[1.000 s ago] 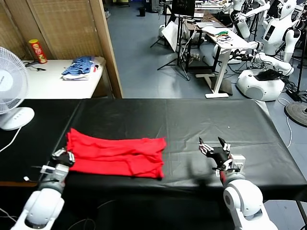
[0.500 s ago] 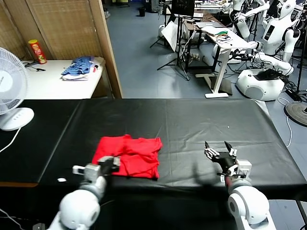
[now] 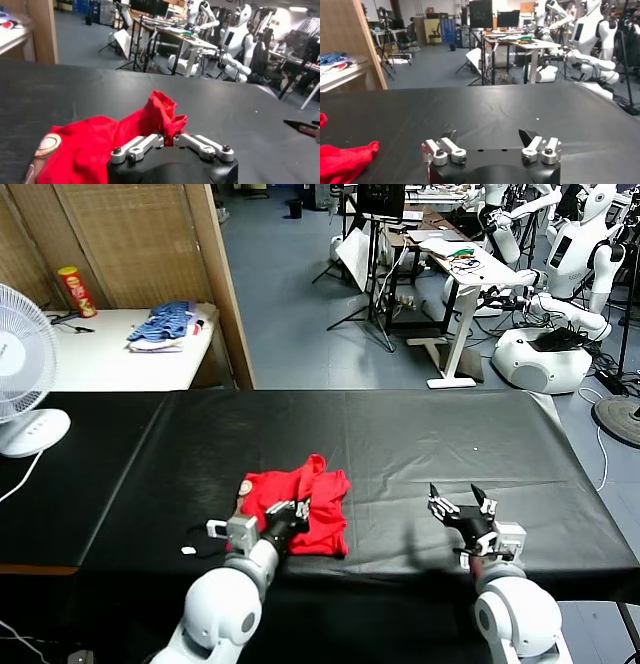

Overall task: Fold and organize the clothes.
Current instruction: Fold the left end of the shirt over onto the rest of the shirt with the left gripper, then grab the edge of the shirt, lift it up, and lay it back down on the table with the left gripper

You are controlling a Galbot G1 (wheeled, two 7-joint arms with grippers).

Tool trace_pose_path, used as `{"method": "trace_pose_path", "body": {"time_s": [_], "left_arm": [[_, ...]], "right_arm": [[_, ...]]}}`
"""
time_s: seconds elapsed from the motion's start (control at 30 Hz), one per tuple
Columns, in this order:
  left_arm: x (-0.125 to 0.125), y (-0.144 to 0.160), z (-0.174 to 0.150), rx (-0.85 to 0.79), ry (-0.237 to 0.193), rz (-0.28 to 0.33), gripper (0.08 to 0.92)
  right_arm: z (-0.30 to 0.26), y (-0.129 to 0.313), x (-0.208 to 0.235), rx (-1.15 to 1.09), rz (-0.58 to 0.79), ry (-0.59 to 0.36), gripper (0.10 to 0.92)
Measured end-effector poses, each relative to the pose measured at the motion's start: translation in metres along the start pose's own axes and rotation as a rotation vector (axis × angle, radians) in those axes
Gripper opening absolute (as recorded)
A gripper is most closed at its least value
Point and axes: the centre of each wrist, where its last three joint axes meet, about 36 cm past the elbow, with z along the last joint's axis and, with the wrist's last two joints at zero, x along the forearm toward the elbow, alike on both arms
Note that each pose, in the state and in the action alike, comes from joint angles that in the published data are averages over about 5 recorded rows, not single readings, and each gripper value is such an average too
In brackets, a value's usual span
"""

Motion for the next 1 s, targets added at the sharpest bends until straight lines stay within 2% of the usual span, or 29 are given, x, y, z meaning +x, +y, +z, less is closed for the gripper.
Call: {"method": "trace_pose_path", "body": {"time_s": [0.13, 0.37, 0.5, 0.63, 0.7, 0.87, 1.0], "left_arm": [[-0.002, -0.006, 0.002, 0.031, 0.004, 0.016, 0.249], [0.002, -0.017, 0.004, 0.143, 0.026, 0.061, 0.634], [0.012, -0.013, -0.003, 0.152, -0.01, 0.059, 0.777], [0.02, 0.002, -0.005, 0.099, -0.066, -0.01, 0.797], [0.023, 0.014, -0.003, 0.062, -0.08, -0.056, 0.798], [0.03, 0.043, 0.004, 0.018, -0.073, -0.148, 0.798], [0.033, 0.057, 0.01, 0.017, -0.07, -0.197, 0.798]], "right_arm": [[0.0, 0.002, -0.004, 0.008, -0.02, 0.0, 0.798], [-0.002, 0.011, -0.015, 0.027, -0.101, -0.012, 0.798], [-0.005, 0.024, -0.024, 0.045, -0.215, -0.022, 0.798], [-0.006, 0.048, -0.034, 0.087, -0.334, -0.025, 0.798], [-0.005, 0.063, -0.04, 0.117, -0.384, -0.025, 0.798], [0.004, 0.103, -0.053, 0.225, -0.449, -0.013, 0.798], [0.021, 0.122, -0.058, 0.34, -0.389, -0.007, 0.798]]}}
